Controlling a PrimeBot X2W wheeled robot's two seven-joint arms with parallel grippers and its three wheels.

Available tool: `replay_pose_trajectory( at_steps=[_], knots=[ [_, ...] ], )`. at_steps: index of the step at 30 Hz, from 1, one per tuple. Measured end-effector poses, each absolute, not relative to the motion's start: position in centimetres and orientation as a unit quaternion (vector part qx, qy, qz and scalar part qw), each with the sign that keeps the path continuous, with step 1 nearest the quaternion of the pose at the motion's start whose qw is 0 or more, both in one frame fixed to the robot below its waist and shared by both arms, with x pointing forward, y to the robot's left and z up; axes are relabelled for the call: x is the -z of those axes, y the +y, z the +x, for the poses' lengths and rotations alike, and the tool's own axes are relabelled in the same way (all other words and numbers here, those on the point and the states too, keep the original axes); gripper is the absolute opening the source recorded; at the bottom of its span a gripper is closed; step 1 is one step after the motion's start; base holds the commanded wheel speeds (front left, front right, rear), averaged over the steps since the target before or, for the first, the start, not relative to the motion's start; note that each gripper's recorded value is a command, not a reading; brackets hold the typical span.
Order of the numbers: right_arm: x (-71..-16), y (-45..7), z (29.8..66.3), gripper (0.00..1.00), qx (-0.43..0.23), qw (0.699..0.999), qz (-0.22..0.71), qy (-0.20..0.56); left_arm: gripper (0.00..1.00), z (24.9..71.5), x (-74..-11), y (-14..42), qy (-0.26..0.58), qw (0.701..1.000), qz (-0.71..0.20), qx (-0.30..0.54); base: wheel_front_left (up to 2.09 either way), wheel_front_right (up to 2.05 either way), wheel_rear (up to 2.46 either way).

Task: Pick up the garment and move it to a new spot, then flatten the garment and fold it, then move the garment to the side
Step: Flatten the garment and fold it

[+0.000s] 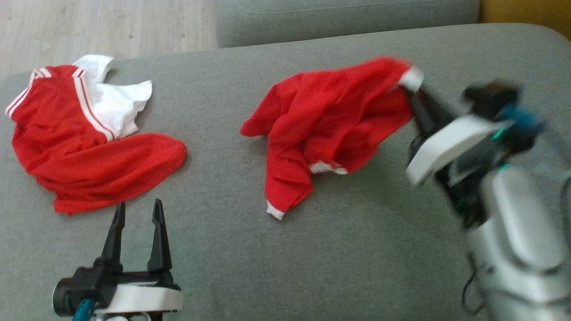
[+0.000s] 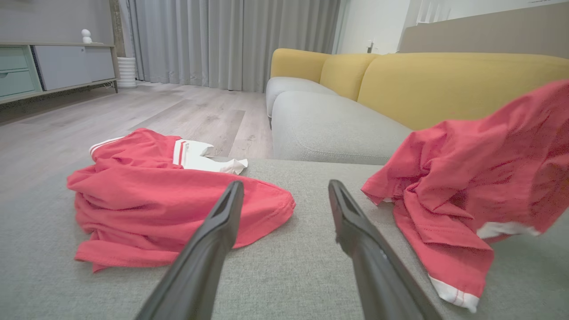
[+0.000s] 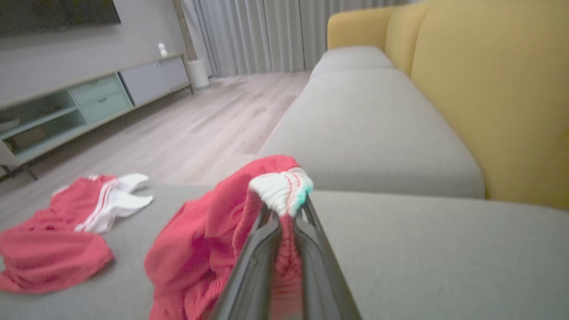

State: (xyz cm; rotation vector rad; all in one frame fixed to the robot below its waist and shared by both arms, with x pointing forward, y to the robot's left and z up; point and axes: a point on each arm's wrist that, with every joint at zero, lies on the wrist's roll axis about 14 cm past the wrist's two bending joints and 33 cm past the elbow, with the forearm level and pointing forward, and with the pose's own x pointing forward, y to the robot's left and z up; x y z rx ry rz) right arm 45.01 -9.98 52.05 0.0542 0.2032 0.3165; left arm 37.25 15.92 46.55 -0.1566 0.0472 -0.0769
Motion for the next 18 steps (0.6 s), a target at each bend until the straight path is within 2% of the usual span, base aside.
replay_pose_trajectory(
  at_steps=[8,14,18],
  knots=[
    [-67.1,-14.9,46.6,0.0,-0.137,0.988,0.065,-0.032,1.0,37.4,-47.6,14.4,0.01,0.995,-0.08,0.062,0.0,0.0,0.0],
    [-72.6,-15.8,46.4,0.0,-0.134,0.987,0.052,-0.078,1.0,37.3,-47.8,14.0,0.008,0.994,-0.087,0.065,0.0,0.0,0.0],
    [-72.9,-14.3,46.3,0.0,-0.154,0.984,0.047,-0.072,1.0,37.2,-47.8,14.1,0.007,0.994,-0.087,0.062,0.0,0.0,0.0]
  ],
)
